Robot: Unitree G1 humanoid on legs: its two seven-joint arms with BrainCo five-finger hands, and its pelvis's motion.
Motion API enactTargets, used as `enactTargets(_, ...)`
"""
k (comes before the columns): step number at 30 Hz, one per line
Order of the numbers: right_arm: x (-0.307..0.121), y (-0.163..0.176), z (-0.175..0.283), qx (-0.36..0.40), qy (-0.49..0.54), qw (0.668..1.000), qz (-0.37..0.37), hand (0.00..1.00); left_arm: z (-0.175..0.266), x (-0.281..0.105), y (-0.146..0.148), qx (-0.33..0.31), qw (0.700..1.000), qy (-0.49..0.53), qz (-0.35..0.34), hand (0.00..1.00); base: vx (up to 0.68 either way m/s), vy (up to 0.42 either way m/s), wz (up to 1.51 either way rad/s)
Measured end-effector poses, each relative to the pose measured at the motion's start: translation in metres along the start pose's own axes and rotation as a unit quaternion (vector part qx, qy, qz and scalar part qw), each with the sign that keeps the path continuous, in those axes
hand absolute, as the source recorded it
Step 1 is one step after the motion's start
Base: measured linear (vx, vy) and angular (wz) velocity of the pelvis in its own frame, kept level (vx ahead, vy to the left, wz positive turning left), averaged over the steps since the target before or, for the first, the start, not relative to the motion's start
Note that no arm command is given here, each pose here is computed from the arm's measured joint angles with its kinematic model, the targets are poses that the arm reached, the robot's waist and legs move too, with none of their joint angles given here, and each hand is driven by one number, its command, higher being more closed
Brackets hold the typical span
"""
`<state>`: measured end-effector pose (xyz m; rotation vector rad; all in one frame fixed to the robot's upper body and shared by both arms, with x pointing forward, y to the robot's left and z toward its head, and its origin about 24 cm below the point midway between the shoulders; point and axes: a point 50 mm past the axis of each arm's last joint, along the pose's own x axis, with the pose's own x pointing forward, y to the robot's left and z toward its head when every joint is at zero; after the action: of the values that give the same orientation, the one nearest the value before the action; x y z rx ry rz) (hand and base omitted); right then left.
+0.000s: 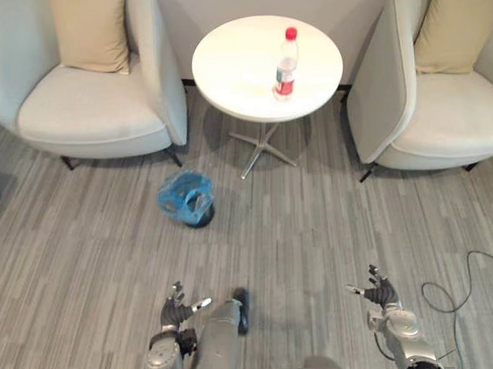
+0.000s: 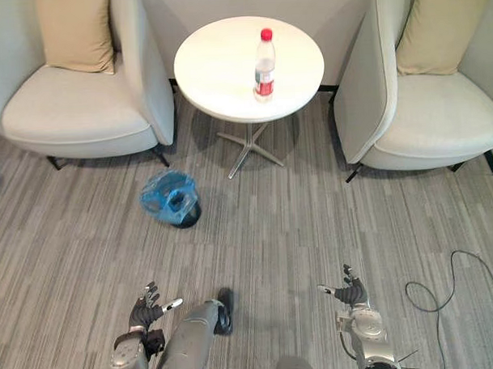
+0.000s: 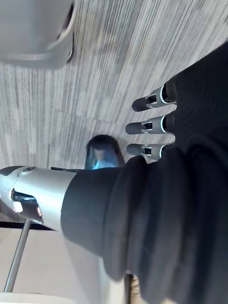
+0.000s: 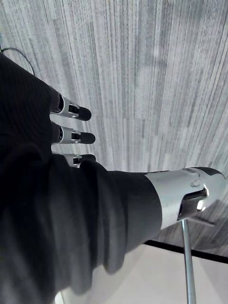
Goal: Gather rubbish on tea table into small bin, then transfer packed bag to large trash can.
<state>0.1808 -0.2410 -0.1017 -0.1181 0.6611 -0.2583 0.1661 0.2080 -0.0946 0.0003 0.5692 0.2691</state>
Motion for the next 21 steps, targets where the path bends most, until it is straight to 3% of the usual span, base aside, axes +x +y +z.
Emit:
enactTargets(5, 0.001, -0.006, 0.002, -0.002, 0.0, 1.0, -0.007, 0.0, 0.019, 0.013, 0.001, 0.005, 1.0, -0.026, -0.001, 0.0, 0.52, -0.029, 0.5)
enactTargets(9, -0.001, -0.013, -0.007, -0.005, 0.018, 1.0, -0.018, 0.0, 0.007, 0.011, 0.001, 0.004, 1.0, -0.004, 0.003, 0.0, 0.58, -0.233, 0.75)
enactTargets(15, -0.002, -0.001, 0.026, 0.01, -0.064, 0.998, -0.005, 0.0, -0.005, 0.003, -0.02, -0.021, 0.999, 0.018, -0.016, 0.0, 0.48, -0.217, 0.21)
enactTargets(21, -0.009, -0.019, 0.014, 0.033, -0.053, 0.997, -0.049, 0.0, -0.004, 0.004, -0.03, -0.027, 0.999, 0.019, -0.027, 0.0, 0.26, 0.091, 0.07)
